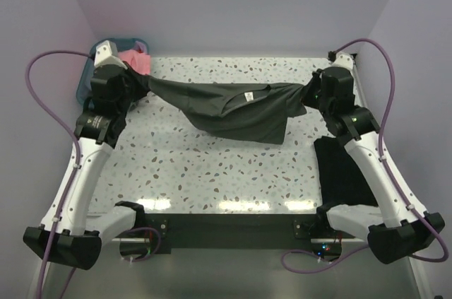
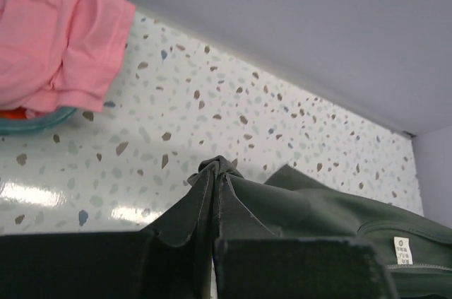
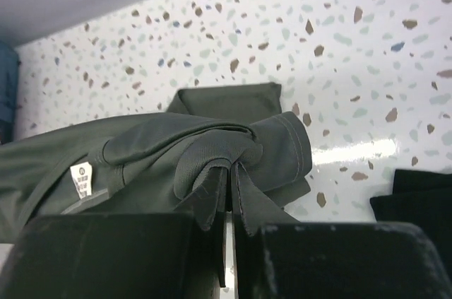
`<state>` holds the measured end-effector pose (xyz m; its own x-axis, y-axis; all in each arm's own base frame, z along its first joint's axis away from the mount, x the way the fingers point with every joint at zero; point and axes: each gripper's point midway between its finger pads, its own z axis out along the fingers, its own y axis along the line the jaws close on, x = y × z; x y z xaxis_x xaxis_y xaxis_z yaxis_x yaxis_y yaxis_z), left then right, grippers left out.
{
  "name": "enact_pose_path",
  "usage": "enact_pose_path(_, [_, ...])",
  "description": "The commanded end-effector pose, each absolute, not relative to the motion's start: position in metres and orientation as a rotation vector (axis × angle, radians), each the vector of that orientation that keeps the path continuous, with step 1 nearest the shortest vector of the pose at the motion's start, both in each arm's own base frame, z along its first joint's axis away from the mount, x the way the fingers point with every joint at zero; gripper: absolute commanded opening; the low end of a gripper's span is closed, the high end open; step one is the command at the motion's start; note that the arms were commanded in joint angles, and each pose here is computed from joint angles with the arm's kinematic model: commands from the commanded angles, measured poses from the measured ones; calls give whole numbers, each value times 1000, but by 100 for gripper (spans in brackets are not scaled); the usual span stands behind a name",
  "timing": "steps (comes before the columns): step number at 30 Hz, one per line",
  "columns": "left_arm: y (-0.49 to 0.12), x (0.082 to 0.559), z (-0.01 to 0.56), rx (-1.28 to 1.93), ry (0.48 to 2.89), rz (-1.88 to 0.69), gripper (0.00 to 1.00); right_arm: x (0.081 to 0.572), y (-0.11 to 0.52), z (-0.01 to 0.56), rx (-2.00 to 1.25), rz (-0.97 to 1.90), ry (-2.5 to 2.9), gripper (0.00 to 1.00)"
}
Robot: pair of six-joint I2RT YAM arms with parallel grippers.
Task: Fold and stack the t-shirts
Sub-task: Flatten the tshirt out
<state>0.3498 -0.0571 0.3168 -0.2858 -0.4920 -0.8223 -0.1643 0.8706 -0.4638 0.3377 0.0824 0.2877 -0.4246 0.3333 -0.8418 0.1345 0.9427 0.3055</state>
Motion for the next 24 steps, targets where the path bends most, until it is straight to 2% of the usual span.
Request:
enact_pose_path(1, [-44,338,401,-455,1663,-357,0,343,72,349,355,233,1846,0])
enact_pose_path(5, [-37,337,439,-447,1577,-343,0,373,107,390,274,403,1757,0])
enact_pose_path(6, [-37,342,443,-449,1565,-343,0,394,119,380,244,424,1782,0])
enact_pose_path(8, [-34,349,463,-440,1510,-348,0,419,145,412,164,540,1674,0])
enact_pose_path(11, [-28,368,497,-432,1454,-365,0,462,212,434,-22,772,1621,0])
enact_pose_path(13, [-32,351,549,-369,1353,-404,0,477,253,455,-173,881,1592,0])
enact_pose_path(15, [-41,332,583,-284,1284,-447,0,471,280,472,-282,945,1547,0])
enact_pose_path(17, [-49,307,617,-213,1208,-485,0,473,286,489,-318,931,1493,0])
enact_pose_path(20, [-76,282,631,-64,1178,-602,0,487,274,485,-305,908,1495,0])
enact_pose_path(24, [-125,283,588,54,1248,-878,0,521,242,446,-207,941,1565,0])
